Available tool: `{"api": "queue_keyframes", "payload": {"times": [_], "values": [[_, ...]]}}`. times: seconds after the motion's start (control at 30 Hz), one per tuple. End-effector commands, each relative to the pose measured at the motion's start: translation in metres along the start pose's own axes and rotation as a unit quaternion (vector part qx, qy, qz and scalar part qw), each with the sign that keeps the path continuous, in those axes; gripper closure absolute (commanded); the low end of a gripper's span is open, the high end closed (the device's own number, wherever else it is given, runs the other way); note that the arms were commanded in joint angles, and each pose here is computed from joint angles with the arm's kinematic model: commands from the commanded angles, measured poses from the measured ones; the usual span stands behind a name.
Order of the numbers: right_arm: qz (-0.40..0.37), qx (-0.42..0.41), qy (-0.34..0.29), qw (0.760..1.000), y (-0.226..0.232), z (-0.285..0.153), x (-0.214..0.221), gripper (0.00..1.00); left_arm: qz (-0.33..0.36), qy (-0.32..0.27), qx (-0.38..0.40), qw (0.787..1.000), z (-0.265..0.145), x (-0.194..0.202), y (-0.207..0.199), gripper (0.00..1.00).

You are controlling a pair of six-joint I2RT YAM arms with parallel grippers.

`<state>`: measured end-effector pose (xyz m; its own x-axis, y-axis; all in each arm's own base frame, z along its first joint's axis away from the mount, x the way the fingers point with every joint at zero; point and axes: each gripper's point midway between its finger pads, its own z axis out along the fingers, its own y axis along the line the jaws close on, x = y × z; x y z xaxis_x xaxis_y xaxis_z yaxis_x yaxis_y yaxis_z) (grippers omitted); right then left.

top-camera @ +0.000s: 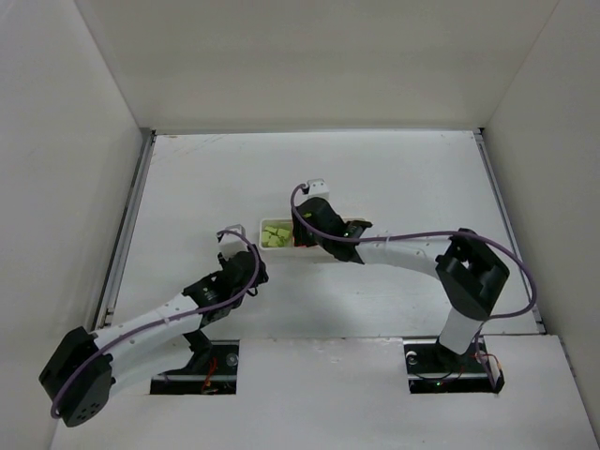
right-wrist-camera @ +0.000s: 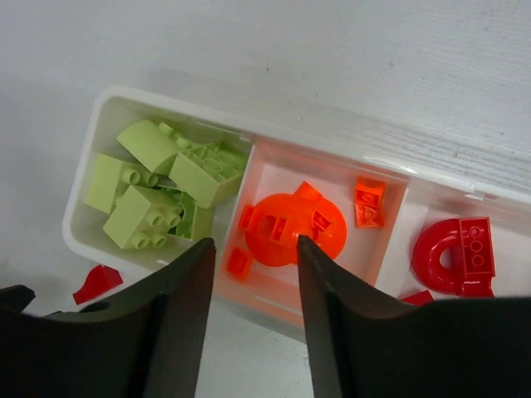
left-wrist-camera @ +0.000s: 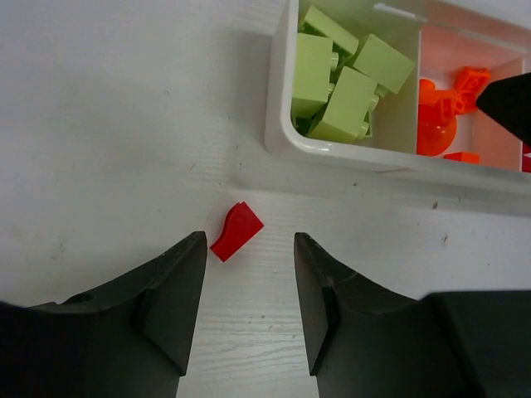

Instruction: Sort the legos into containers by color

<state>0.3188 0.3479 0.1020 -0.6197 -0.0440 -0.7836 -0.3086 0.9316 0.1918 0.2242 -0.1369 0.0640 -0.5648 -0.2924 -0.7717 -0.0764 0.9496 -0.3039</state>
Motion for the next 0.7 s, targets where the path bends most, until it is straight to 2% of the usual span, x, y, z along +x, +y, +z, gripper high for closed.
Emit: {"api": "queue_keyframes", "payload": {"times": [0.0,0.33,0.67], "values": [[0.024,-0.036,-0.064,0.997,0.018,-0.014,-0.043,0.47,-0.002,-0.013,-0.015,1.000,0.001,-0.006,0.000,0.56],[0.057,-0.058,-0.099,0.992,-0.005,-0.055,-0.040,0.44,0.055,0.027,-0.045,0.997,0.016,0.012,-0.001,0.54],[0.057,-0.055,-0.108,0.991,-0.022,-0.067,-0.034,0.44,0.061,0.027,-0.060,0.996,0.034,0.011,-0.003,0.63]]}}
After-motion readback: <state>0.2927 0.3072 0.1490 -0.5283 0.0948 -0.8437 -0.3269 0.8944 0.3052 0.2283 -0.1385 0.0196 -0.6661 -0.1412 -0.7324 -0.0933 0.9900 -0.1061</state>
